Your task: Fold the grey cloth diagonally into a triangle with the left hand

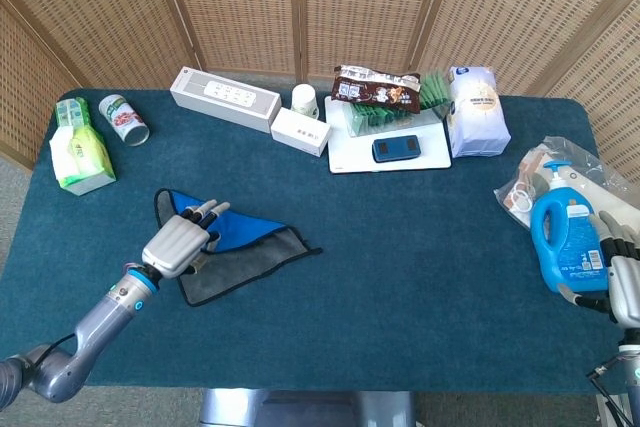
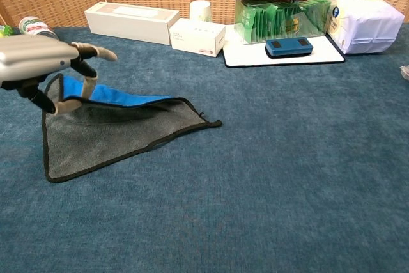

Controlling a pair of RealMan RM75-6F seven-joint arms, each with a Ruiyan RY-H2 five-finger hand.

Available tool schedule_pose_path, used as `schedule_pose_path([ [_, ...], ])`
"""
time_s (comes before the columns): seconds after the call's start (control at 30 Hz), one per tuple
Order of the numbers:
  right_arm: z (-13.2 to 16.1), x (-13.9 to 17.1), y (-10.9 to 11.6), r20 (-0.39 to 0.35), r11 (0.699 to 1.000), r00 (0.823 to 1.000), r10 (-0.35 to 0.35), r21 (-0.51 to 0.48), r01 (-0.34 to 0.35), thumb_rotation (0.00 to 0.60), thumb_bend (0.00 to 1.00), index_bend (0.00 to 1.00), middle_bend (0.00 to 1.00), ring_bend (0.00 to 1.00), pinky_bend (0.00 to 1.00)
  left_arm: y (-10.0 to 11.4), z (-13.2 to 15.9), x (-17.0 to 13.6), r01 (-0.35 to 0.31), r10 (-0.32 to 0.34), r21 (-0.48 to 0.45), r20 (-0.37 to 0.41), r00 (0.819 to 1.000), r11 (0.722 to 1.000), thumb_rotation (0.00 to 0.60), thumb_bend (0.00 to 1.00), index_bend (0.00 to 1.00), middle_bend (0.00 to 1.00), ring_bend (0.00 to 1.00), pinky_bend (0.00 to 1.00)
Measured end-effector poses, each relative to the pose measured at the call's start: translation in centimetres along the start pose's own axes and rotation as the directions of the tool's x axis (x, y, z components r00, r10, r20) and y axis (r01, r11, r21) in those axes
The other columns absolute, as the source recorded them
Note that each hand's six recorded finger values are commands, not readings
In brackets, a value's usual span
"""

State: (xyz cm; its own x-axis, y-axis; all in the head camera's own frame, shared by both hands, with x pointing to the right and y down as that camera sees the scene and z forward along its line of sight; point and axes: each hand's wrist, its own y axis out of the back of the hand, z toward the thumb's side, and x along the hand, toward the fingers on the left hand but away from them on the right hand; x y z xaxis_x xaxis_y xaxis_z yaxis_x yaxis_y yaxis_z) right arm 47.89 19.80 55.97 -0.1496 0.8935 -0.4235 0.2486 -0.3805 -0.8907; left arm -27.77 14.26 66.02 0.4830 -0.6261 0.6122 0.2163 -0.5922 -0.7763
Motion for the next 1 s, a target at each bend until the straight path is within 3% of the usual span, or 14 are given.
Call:
schedule_pose_path([
  [1.0,0.1,0.1,-0.1,-0.002,1.0,1.0,0.0,0.002,0.0,0.6,0.0,0.0,0.0,0.0,0.0,-3.1,-0.4,-3.7,0.097,-0.104,0.107,0.061,0.993,0.989,0.6,0.57,0.68,0.0,0.01,0.19],
])
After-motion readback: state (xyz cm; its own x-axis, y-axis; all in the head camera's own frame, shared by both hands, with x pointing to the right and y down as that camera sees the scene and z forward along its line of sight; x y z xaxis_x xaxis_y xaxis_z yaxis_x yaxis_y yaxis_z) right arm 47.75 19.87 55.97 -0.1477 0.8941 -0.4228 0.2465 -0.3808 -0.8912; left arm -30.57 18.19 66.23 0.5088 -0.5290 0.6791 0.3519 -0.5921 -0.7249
